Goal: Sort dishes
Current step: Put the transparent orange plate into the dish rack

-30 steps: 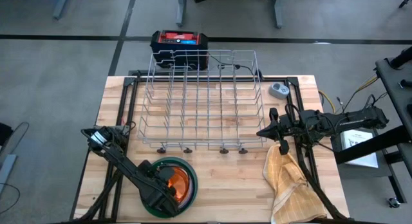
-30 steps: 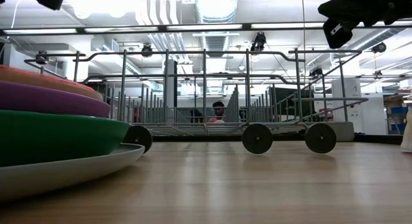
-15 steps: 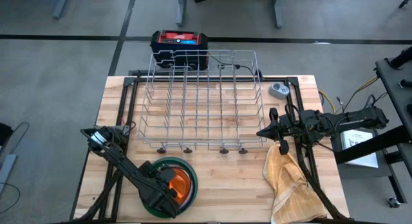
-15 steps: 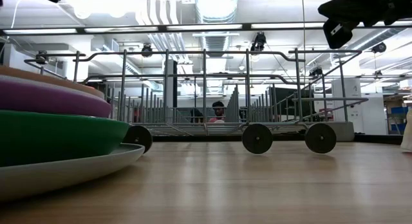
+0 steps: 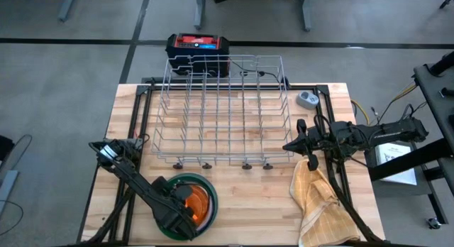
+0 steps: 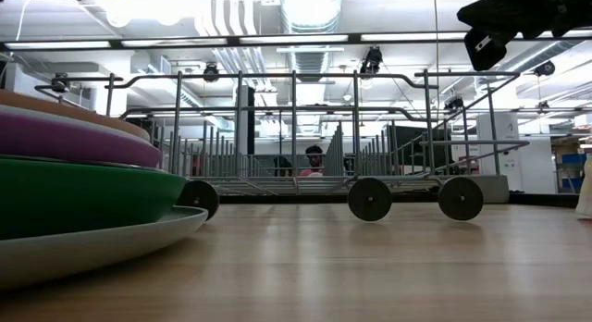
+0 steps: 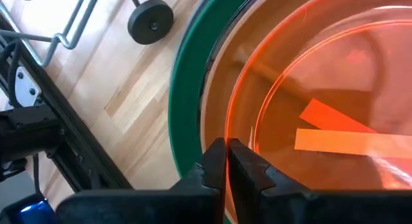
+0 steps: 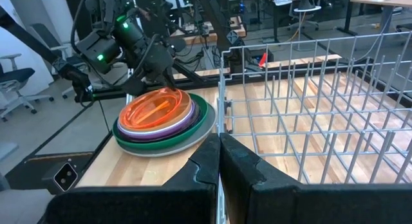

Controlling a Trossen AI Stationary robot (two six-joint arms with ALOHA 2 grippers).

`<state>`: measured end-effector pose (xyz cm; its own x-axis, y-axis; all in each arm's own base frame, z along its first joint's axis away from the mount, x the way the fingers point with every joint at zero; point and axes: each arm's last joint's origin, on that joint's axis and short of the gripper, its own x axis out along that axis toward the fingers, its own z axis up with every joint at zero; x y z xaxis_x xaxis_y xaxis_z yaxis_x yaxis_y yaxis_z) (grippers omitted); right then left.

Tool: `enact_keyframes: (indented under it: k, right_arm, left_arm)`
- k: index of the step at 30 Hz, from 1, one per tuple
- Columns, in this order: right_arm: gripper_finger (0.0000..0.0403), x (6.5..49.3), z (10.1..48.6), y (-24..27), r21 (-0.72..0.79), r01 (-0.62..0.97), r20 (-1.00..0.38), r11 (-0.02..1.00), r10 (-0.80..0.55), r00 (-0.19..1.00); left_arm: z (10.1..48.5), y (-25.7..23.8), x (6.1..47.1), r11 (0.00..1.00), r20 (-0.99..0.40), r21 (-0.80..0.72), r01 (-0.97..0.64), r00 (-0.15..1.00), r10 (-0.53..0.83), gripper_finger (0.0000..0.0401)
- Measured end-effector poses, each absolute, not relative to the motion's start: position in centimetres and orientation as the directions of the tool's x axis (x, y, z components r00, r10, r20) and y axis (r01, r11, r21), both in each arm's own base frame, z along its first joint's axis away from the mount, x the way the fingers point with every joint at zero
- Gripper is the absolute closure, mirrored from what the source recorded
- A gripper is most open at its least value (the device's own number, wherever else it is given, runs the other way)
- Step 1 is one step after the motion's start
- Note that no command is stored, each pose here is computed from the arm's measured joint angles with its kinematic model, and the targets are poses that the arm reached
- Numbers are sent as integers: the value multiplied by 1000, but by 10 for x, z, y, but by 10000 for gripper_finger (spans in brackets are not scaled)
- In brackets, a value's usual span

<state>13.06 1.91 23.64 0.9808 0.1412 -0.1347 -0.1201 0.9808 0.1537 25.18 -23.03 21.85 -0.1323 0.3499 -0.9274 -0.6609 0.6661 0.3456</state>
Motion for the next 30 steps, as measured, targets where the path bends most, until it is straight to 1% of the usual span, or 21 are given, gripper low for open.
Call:
enact_keyframes:
  k: [5, 12, 15, 22, 30]
  right_arm:
    - [401, 131, 236, 19, 153, -120, -135, 981, 141, 981]
    - [401, 131, 236, 19, 136, -123, -136, 983, 141, 981]
    - [401, 131, 236, 19, 130, -123, -138, 984, 141, 980]
    - [401, 130, 232, 19, 129, -121, -156, 984, 141, 978]
    - [400, 130, 230, 19, 128, -120, -171, 985, 141, 975]
  left_arm:
    - [234, -233, 255, 671, -935, 323, -667, -116, 335, 401]
    - [254, -239, 261, 719, -958, 250, -649, -56, 282, 401]
    - [255, -239, 262, 726, -956, 245, -643, -35, 292, 401]
    - [255, -239, 262, 723, -955, 244, -646, -31, 295, 401]
    - [251, -237, 262, 676, -945, 248, -694, -20, 326, 401]
